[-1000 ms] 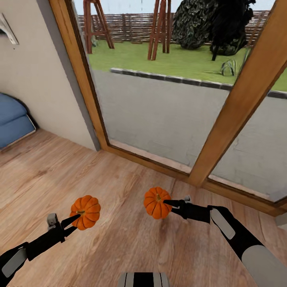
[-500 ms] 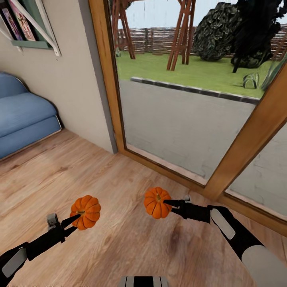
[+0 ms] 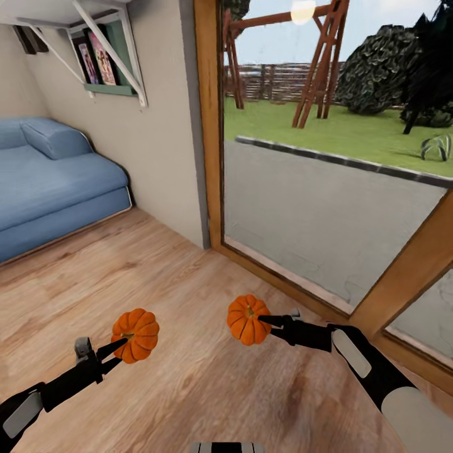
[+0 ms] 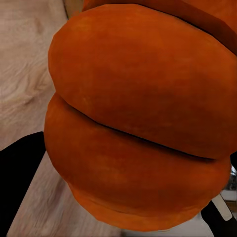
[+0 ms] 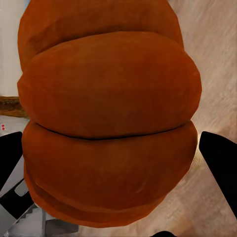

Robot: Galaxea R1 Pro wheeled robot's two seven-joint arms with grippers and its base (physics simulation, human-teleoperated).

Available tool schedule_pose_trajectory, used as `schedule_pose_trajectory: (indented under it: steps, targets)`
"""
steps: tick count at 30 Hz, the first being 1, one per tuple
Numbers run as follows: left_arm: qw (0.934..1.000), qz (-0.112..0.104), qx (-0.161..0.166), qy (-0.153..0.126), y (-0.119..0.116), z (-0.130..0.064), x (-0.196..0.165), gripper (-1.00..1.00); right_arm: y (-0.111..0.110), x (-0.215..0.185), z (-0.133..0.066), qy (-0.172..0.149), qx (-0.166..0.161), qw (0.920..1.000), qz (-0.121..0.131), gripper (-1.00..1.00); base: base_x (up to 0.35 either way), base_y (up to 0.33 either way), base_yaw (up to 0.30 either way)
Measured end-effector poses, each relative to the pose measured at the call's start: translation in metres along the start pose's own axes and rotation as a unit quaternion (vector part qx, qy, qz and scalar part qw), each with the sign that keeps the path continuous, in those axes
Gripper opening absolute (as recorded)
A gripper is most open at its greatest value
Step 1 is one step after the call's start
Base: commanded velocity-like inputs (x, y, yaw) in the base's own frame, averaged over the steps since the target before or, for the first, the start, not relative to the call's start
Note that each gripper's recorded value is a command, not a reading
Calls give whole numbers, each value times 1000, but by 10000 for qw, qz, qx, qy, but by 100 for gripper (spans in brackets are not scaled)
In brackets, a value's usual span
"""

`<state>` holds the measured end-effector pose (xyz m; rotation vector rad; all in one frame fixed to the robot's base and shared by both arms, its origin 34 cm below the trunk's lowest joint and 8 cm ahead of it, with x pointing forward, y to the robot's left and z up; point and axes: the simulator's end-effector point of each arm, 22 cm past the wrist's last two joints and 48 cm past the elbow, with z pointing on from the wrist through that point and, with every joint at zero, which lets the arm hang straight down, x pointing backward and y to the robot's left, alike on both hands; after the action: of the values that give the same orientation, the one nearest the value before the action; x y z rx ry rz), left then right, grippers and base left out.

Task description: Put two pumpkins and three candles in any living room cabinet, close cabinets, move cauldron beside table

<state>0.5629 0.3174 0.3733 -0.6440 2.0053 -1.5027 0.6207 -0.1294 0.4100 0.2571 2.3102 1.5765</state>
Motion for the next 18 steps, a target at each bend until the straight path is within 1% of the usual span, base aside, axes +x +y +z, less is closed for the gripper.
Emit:
schedule_pose_trajectory:
  steps: [4,18]
  targets:
    - [10000,45,73,-38,-9,0,-4,-100,11,-4,-3,-50,-67,9999,-58,-100,0,0,65]
    - [9994,234,245,-111,-35,-3,-12,-100,39,-13,-12,-156,-161,9994,-281,-100,0,0,2]
